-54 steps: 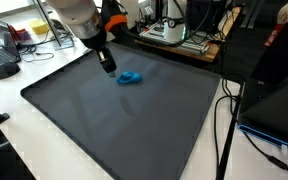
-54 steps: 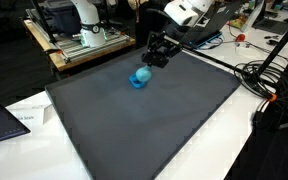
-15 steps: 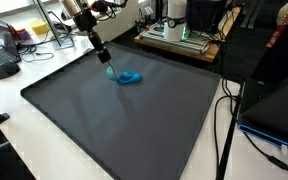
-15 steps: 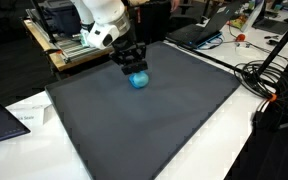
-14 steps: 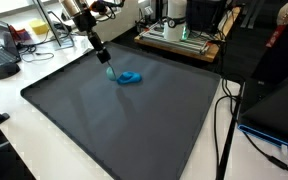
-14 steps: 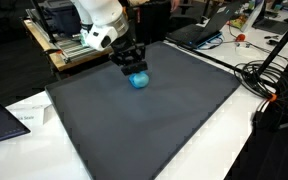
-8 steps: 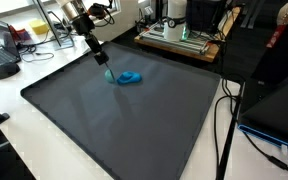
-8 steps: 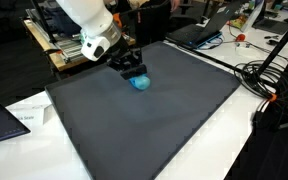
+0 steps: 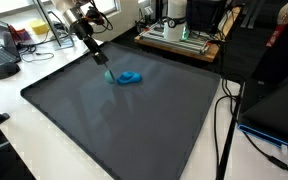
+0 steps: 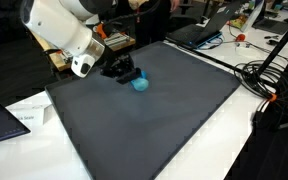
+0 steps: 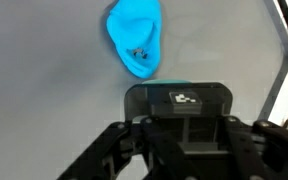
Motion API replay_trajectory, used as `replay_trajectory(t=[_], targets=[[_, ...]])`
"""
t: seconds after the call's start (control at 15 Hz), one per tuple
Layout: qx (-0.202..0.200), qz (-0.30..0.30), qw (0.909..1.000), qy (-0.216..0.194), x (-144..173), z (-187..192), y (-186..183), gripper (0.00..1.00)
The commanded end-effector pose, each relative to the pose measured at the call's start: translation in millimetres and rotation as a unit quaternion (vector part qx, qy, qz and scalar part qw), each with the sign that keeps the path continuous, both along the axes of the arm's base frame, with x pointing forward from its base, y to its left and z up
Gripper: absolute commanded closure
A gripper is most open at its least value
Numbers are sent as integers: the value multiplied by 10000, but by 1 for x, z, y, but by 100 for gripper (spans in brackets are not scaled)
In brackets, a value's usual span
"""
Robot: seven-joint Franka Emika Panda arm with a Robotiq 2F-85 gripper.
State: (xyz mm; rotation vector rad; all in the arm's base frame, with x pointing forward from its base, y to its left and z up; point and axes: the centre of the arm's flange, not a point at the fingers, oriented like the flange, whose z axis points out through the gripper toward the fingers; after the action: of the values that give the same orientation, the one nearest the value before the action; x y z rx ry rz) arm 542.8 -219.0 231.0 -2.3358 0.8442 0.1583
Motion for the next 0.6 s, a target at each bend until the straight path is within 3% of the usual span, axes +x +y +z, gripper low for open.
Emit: replay_trajectory(t=[0.0, 0.53], targets=[[560, 57, 9982, -208, 2, -16, -18, 78], [1089, 26, 9919, -649, -11, -55, -41, 78]])
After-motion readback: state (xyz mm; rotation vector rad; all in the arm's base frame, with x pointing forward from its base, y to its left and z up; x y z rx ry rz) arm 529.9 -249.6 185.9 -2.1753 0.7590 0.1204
